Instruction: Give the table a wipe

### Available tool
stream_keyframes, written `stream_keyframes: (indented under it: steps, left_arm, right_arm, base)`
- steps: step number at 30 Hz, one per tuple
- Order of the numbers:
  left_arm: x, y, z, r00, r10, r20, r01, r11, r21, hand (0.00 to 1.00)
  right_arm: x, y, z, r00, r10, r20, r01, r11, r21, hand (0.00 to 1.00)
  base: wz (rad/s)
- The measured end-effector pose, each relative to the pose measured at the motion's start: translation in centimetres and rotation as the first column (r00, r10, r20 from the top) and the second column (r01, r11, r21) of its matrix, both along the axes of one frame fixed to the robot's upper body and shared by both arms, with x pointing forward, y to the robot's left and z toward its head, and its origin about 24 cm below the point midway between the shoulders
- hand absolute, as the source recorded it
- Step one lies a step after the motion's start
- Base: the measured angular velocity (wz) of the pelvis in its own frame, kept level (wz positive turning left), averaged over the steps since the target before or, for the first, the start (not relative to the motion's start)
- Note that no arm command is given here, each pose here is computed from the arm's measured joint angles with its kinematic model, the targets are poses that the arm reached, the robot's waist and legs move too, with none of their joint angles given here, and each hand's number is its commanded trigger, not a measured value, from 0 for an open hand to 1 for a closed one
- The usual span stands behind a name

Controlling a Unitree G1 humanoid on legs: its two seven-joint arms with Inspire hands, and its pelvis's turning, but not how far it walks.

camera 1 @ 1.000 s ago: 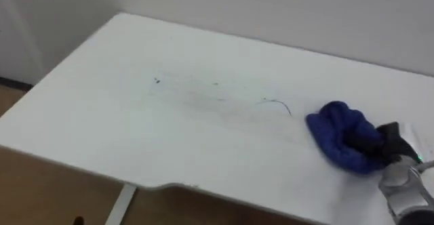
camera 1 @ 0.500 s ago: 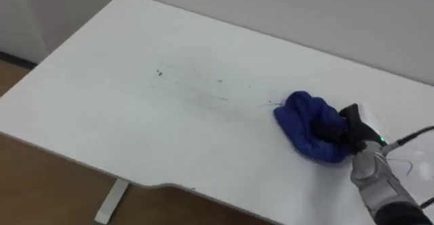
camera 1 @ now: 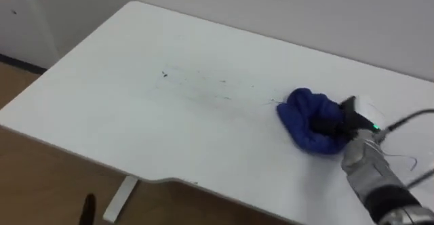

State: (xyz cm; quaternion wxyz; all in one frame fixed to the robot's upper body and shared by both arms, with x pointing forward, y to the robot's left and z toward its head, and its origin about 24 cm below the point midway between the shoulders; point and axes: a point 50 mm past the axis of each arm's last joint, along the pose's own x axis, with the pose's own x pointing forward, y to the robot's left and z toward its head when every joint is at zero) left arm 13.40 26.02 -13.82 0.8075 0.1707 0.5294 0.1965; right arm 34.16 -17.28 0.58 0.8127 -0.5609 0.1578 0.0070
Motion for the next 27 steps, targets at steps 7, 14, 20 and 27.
stream_keyframes:
  steps: [7, 14, 20, 27]
  left_arm:
    - [-5.2, 2.8, -0.3, 0.985, -0.012, -0.174, 0.028, 0.996, 0.089, 0.00]
    - [-6.5, 4.5, 0.2, 0.981, -0.005, -0.193, 0.033, 0.989, 0.143, 0.00]
    - [-3.6, 3.3, 0.3, 0.992, -0.050, -0.117, 0.065, 0.990, 0.122, 0.00]
    - [-1.1, 1.3, 0.2, 0.997, -0.044, -0.068, 0.048, 0.997, 0.060, 0.00]
  right_arm:
    - [1.2, -4.7, 1.6, 0.984, -0.173, 0.046, 0.164, 0.976, 0.145, 1.00]
    - [-4.0, -10.5, -2.3, 0.913, -0.407, -0.003, 0.392, 0.877, 0.278, 1.00]
    - [-3.4, -10.4, -2.0, 0.911, -0.411, -0.022, 0.402, 0.877, 0.265, 1.00]
    - [-0.1, -8.7, 0.8, 0.926, -0.376, -0.013, 0.370, 0.902, 0.221, 1.00]
  base:
    - [0.81]
    - [0.58]
    - [-0.20]
    - [-0.36]
